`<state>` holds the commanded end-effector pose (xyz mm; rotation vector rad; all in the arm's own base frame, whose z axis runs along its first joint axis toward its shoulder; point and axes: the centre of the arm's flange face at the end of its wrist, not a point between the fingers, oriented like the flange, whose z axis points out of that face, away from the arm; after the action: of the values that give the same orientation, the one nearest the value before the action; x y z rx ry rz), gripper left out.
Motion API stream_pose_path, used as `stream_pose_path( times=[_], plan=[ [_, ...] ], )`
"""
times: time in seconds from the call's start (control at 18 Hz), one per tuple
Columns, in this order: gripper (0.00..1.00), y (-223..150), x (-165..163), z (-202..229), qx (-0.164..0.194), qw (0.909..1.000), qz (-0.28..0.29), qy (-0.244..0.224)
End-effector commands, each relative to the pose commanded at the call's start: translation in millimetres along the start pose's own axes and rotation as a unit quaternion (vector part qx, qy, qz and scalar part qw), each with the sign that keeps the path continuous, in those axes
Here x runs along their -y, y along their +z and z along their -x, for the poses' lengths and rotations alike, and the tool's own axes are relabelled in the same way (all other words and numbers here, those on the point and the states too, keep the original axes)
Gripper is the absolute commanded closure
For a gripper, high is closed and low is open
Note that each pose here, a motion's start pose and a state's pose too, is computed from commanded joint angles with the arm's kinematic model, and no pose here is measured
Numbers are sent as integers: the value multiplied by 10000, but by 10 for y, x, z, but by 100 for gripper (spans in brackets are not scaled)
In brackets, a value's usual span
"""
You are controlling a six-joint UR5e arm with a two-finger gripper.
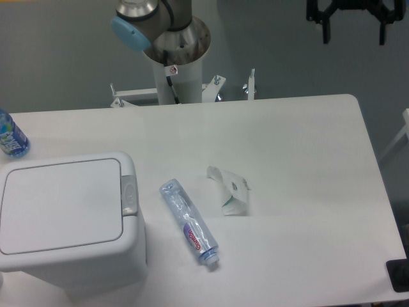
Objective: Open the trash can
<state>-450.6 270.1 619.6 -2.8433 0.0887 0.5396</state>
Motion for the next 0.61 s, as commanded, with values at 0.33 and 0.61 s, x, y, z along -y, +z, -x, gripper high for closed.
stream_pose_path(
  times=[0.33,0.61],
  plan=[
    [0,47,57,-37,-85,9996,-124,-219],
    [0,173,448,-206,-345,9942,-439,-915]
  ],
)
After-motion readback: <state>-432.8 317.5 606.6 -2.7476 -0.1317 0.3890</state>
